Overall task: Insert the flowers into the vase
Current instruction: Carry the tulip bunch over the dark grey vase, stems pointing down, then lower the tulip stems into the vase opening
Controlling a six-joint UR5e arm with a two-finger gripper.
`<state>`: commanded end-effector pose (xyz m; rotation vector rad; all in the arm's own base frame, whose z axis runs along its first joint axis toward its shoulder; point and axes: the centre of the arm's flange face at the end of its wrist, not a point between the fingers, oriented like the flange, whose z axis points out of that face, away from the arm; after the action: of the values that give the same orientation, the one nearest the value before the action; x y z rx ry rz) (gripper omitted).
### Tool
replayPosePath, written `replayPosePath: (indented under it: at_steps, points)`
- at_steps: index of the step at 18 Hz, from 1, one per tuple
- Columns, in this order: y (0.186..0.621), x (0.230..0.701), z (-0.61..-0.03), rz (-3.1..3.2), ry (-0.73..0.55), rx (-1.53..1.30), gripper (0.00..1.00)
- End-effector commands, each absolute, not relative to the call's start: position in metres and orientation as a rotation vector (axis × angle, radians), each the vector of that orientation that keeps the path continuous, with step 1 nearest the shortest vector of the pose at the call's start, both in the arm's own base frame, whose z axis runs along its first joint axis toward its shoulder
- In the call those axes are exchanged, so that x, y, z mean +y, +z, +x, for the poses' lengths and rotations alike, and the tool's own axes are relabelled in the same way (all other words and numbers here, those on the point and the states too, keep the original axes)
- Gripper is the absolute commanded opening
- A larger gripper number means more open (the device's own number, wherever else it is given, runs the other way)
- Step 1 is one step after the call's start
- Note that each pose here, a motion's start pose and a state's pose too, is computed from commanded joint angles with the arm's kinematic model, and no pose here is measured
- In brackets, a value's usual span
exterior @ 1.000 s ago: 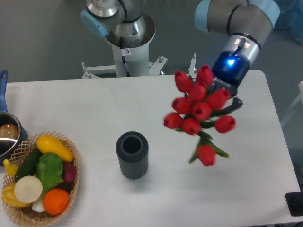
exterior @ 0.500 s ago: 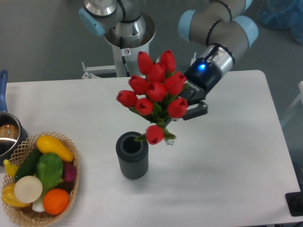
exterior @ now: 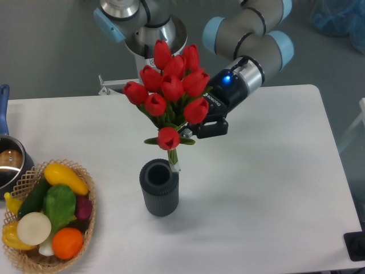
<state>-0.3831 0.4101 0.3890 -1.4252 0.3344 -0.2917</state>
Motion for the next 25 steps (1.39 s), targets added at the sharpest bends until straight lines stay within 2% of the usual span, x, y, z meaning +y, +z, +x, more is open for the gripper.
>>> replayPosePath:
  at_steps: [11,25]
  points:
    - [0.374,0.410,-0.381,-1.415,-0.269,0.350,0.19]
    - [0.346,0.418,-0.381,-1.447,-0.311,0.326,0.19]
